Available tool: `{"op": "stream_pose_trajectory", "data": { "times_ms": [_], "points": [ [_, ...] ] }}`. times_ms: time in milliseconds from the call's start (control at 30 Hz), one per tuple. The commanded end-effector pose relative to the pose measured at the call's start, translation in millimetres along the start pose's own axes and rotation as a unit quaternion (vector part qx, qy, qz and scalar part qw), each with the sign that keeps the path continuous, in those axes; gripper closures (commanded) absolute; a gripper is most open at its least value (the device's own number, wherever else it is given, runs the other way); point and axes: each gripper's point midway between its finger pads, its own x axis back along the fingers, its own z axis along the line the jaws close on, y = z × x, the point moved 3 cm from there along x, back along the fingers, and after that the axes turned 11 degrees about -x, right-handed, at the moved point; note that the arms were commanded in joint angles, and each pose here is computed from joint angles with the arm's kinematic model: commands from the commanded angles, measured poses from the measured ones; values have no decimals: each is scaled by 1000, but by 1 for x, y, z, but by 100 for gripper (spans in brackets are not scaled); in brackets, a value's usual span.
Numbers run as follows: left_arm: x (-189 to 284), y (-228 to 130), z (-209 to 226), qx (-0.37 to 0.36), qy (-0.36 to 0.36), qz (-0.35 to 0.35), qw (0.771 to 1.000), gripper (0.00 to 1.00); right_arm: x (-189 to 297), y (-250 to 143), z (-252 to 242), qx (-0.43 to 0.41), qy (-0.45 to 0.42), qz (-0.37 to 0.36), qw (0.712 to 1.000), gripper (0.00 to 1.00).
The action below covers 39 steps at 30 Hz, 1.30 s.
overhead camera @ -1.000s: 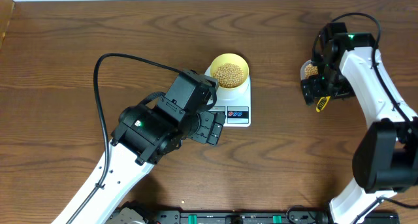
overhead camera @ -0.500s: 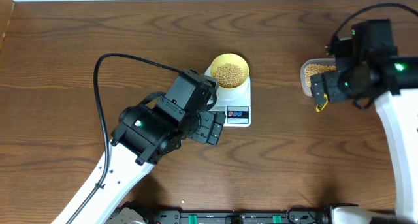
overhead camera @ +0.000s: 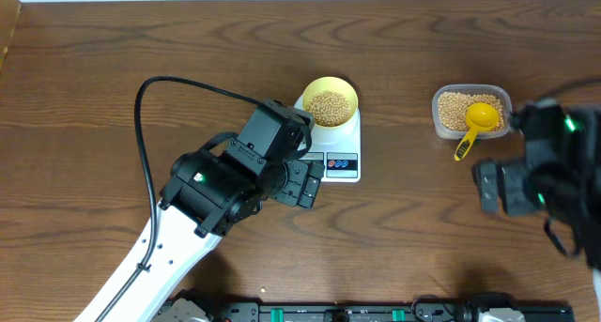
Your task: Scoop item into bowl and weigh 50g on scale
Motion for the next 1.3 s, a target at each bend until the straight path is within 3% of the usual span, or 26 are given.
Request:
{"op": "stream_pose_trajectory", "data": {
  "times_ms": [0, 233, 467, 833, 1267],
  "points": [
    [12, 7, 1, -9, 3, -21, 1000, 8, 13, -14, -1, -22, 4, -26, 999, 1],
    [12, 7, 1, -9, 3, -21, 1000, 8, 12, -49, -4, -74, 19, -101, 992, 1],
    [12, 7, 1, -9, 3, -21, 1000, 8, -10, -62, -5, -75, 35, -191, 978, 1],
    [12, 7, 1, -9, 3, -21, 1000, 8, -53, -54, -12, -80, 31, -316, 945, 1],
    [12, 7, 1, -9, 3, -21, 1000, 8, -113, -50, -16, -85, 34, -402, 911, 1]
  ]
}}
